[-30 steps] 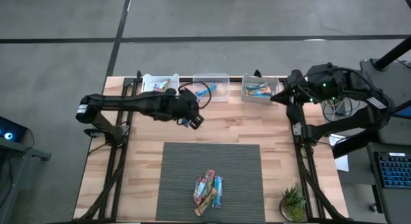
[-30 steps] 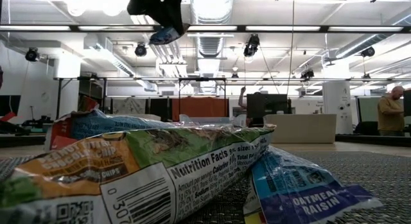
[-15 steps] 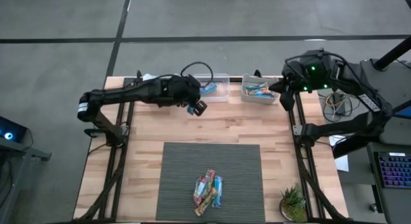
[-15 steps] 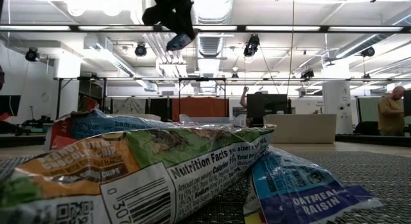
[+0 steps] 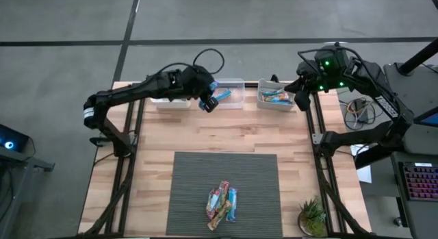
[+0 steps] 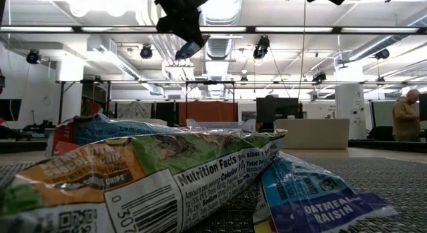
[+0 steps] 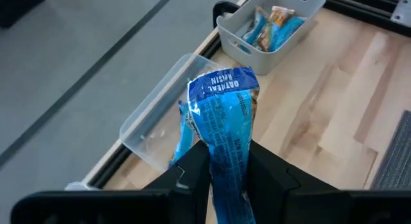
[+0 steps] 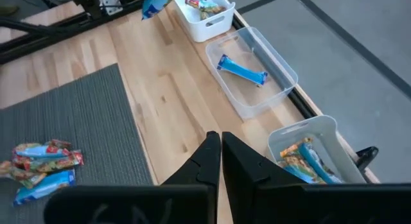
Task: Pick and place Granola Bars by type
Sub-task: Put the blue granola bar into the transparent bin
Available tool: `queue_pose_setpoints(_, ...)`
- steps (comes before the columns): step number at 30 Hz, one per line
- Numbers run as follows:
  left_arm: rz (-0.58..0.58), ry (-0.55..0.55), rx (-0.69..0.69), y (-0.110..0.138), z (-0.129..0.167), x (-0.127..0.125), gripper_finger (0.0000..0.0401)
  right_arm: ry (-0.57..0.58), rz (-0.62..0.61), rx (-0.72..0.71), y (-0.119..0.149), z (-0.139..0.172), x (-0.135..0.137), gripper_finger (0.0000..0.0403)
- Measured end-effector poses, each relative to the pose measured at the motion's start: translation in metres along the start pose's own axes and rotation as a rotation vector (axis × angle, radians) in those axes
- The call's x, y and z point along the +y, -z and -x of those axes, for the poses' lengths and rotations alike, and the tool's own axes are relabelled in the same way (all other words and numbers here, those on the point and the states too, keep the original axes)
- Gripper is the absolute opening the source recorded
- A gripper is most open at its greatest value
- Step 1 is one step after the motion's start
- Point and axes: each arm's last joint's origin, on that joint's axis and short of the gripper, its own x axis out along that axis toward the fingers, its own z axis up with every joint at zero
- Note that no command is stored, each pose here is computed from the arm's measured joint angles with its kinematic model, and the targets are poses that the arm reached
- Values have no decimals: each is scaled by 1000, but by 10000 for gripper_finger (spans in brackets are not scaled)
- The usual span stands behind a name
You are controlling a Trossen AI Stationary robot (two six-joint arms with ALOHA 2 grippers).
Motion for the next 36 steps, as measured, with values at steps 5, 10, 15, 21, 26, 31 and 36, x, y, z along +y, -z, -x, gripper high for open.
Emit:
queue_pose_setpoints(5, -41, 15, -24, -6, -3, 16, 69, -2, -58, -21, -3, -1, 0, 9)
queue_pose_setpoints(10, -98, 24, -63, -14, -4, 33, 69, -3, -86, -37, -4, -1, 0, 9)
queue_pose_setpoints(15, -107, 29, -130, -22, -7, 48, 69, -5, -85, -66, -7, -1, 0, 9)
queue_pose_setpoints(21, -70, 22, -208, -31, -10, 66, 69, -5, -75, -66, -7, -1, 0, 9)
queue_pose_setpoints(26, -66, 30, -241, -34, -12, 75, 69, -5, -63, -66, -7, -1, 0, 9)
queue_pose_setpoints(31, -136, 67, -276, -36, -27, 75, 69, -4, -55, -65, -7, -1, 0, 9)
queue_pose_setpoints(36, -209, 105, -278, -36, -51, 72, 69, -4, -53, -64, -7, -1, 0, 9)
